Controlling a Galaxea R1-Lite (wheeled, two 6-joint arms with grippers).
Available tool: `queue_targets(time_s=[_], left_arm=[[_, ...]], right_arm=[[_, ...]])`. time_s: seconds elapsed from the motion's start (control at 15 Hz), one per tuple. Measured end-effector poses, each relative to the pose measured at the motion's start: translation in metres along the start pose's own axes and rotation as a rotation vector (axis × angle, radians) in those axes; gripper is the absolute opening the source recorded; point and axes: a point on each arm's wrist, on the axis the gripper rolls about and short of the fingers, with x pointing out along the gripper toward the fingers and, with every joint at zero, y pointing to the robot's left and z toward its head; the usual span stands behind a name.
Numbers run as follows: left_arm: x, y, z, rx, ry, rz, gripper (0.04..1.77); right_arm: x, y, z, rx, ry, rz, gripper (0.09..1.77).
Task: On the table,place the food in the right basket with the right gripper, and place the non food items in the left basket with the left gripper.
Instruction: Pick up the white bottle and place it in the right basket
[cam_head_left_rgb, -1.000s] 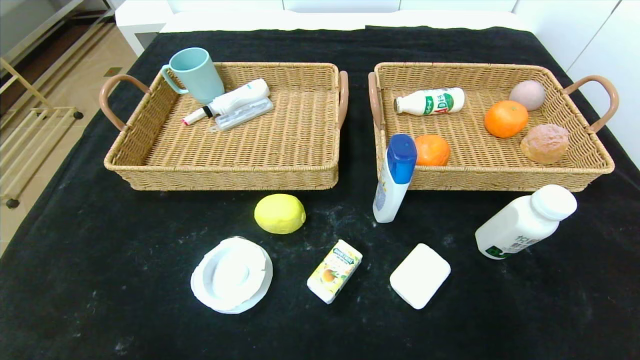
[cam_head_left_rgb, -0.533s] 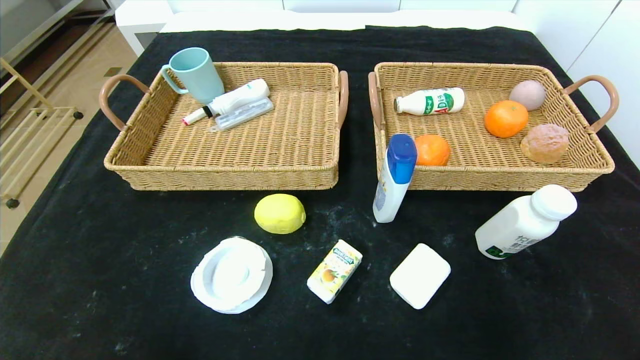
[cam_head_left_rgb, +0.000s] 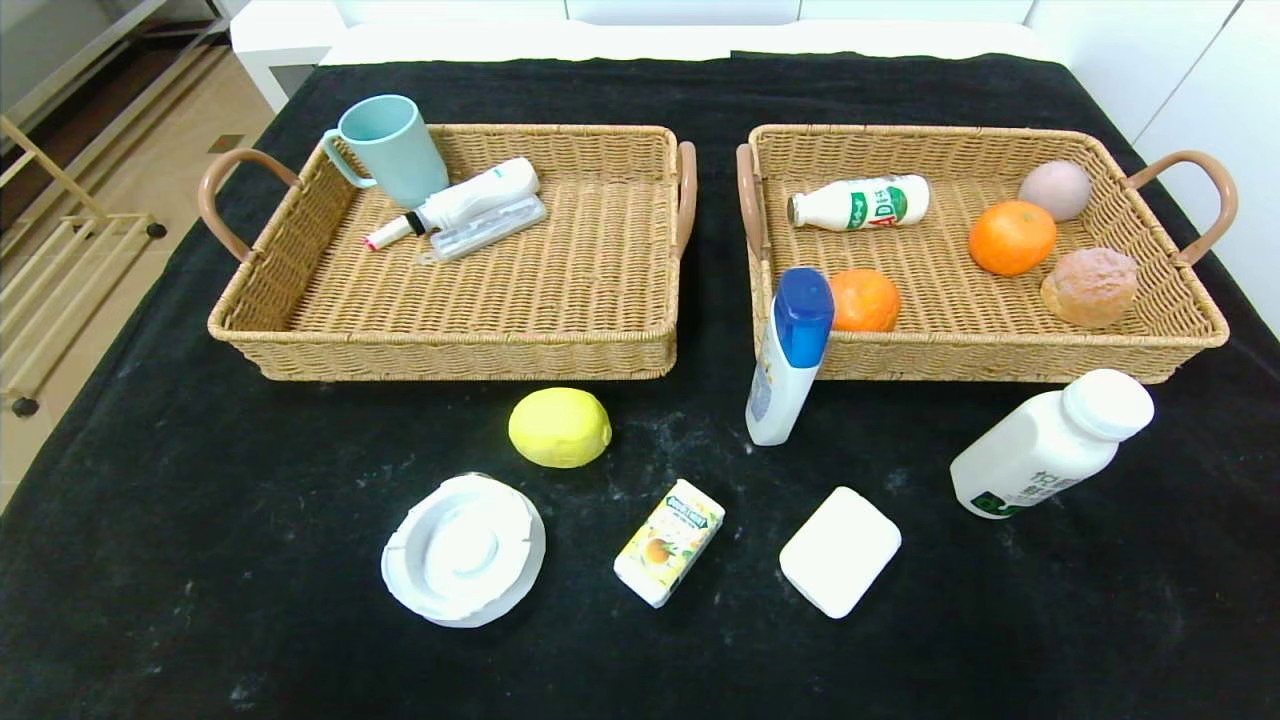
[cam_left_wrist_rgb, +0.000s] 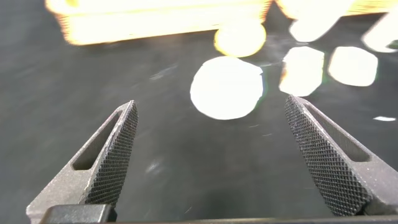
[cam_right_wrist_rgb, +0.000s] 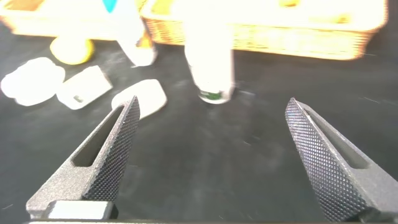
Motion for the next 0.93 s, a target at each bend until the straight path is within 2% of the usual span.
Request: queue_targets(time_s=[0.27,0.47,0.67,0.8,0.93], left_arm=[[0.041,0.003,0.030,-0.035,0.119,-0.214,1.72],[0.078,0.000,0.048,-0.047,0.201,-0.323,1.72],[0.113,-0.012,0.059,-0.044,0.261,-0.434,1.72],[0.127,-0.018,0.059,-0.043,0.297,-0.470,1.72],[0.134,-0.020,0.056,-0.040,0.320,-0.480,1.72]], right_arm=[[0.036,-0.005,0.019,0.023,0.103,0.107,1.71],[0.059,-0.007,0.027,0.032,0.135,0.152,1.71],[0.073,-0.007,0.024,0.044,0.186,0.175,1.71],[0.078,-0.006,0.022,0.047,0.208,0.188,1.71],[0.083,-0.005,0.021,0.048,0.214,0.200,1.71]])
